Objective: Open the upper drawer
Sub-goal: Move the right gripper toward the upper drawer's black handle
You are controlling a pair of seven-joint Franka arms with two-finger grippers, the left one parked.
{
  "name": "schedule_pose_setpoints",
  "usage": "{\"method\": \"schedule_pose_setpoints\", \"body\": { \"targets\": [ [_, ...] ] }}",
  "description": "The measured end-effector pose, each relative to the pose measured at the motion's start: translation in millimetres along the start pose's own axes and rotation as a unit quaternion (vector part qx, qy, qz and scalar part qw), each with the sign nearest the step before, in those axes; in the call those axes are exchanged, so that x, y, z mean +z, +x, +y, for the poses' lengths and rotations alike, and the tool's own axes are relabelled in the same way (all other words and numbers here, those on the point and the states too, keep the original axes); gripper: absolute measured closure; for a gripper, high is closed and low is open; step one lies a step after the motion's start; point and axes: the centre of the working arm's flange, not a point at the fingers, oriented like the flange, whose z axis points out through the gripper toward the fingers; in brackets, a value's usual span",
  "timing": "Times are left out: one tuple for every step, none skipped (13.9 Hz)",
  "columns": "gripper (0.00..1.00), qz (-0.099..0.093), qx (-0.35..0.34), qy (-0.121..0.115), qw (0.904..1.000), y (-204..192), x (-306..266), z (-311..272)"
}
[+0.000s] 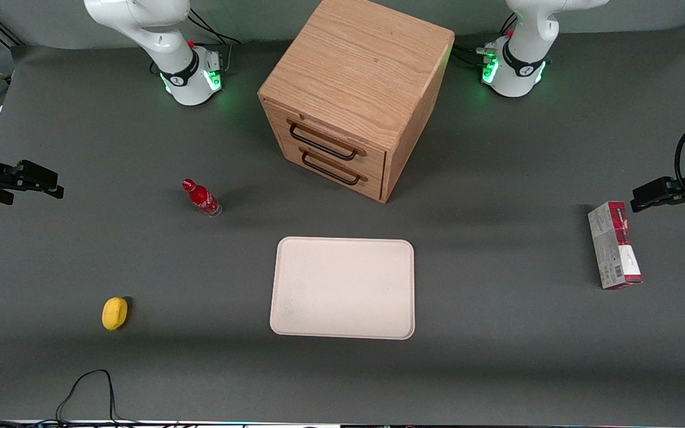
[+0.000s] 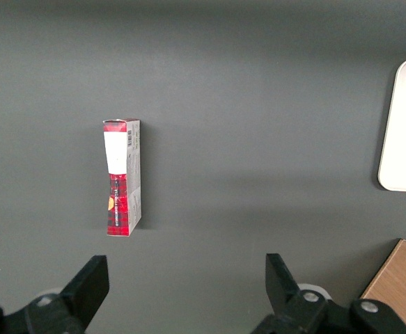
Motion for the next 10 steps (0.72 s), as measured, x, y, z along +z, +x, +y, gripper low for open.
{"method": "schedule_pose_setpoints", "body": {
  "targets": [
    [0.0, 0.0, 0.0, 0.0, 1.0, 0, 0, 0],
    [0.0, 0.0, 0.0, 0.0, 1.0, 0, 0, 0],
    [0.0, 0.0, 0.0, 0.0, 1.0, 0, 0, 0],
    [0.0, 0.0, 0.0, 0.0, 1.0, 0, 0, 0],
    [0.0, 0.0, -0.001, 0.0, 1.0, 0, 0, -1],
    [0.0, 0.0, -0.006, 0.0, 1.0, 1, 0, -7],
    [0.0, 0.0, -0.018, 0.0, 0.9998, 3, 0, -21],
    [0.0, 0.0, -0.04, 0.0, 0.9992, 4, 0, -46],
    [0.0, -0.001, -0.064, -0.001, 0.9979, 6, 1, -75],
    [0.0, -0.003, -0.091, -0.001, 0.9958, 6, 3, -107]
  ]
}}
